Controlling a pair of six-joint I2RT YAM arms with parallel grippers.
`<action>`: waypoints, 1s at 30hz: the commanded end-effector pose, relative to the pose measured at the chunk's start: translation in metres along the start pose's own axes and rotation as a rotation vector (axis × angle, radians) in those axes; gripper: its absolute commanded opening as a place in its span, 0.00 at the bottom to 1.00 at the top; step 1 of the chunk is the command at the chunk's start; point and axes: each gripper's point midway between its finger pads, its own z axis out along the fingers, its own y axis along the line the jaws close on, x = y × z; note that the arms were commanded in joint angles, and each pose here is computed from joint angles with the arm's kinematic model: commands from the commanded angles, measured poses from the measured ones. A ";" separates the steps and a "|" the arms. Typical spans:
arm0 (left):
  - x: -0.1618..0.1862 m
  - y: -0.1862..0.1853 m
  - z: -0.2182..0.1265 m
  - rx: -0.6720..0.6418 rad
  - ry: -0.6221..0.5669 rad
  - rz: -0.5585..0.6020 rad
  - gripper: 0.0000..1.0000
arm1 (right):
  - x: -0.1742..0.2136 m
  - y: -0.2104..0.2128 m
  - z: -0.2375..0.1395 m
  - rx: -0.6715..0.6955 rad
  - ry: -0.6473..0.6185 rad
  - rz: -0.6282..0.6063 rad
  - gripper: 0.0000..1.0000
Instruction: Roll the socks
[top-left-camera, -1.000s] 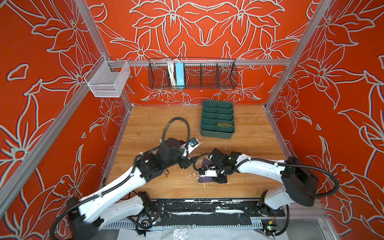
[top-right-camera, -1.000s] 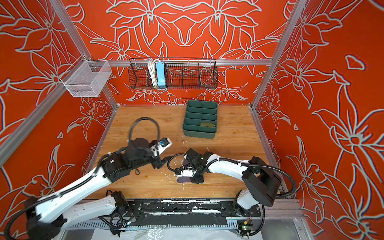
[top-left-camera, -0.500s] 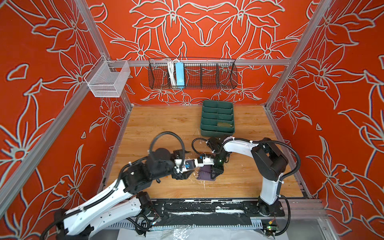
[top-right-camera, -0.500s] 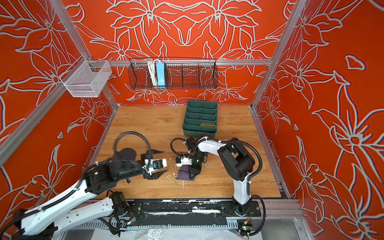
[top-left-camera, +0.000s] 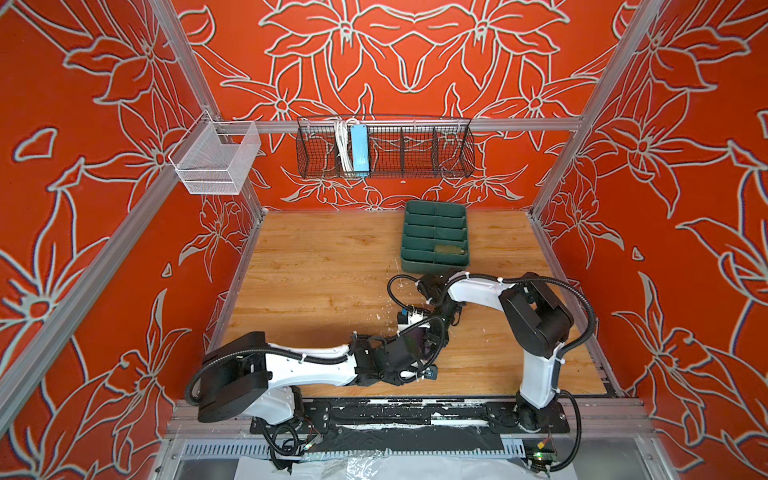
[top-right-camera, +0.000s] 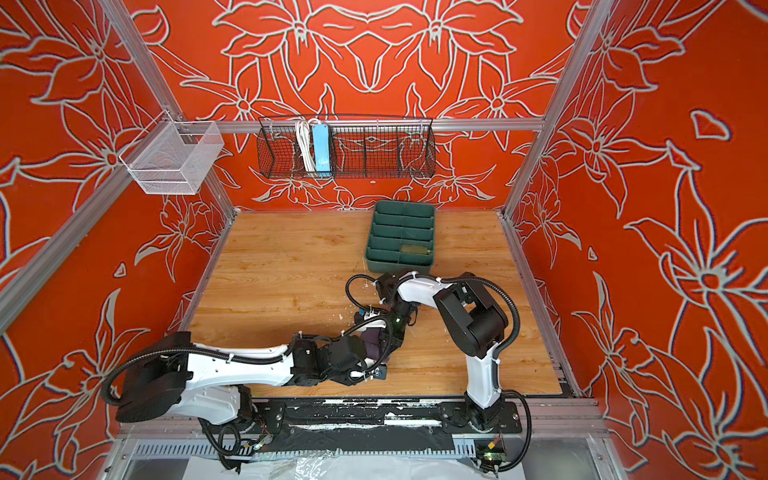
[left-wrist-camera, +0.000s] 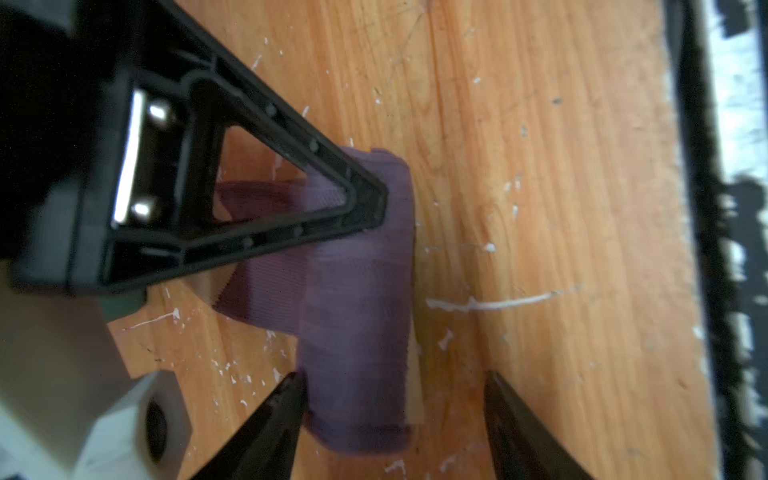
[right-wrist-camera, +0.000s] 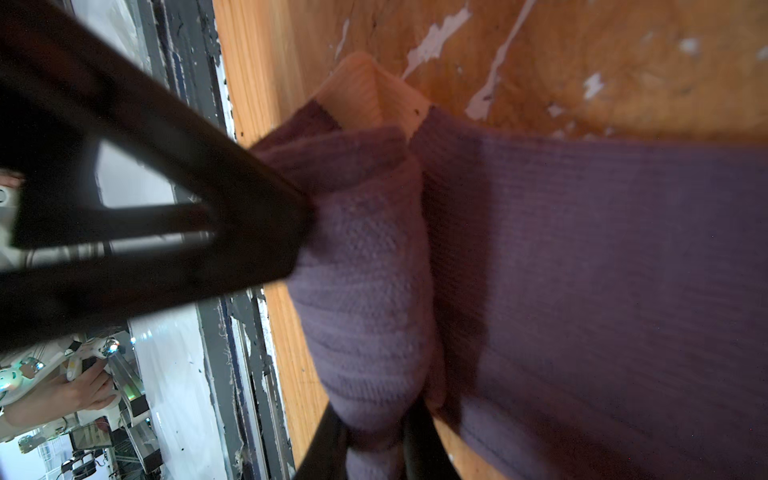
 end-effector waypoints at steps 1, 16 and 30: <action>-0.009 0.017 0.012 -0.087 0.001 -0.055 0.58 | 0.018 -0.008 0.009 0.023 0.058 -0.004 0.00; 0.009 -0.029 0.026 0.150 0.236 -0.045 0.04 | 0.002 -0.034 -0.040 0.404 -0.097 -0.093 0.40; -0.003 -0.046 0.032 0.393 0.245 -0.228 0.05 | 0.026 -0.031 -0.269 1.396 -0.739 0.117 0.60</action>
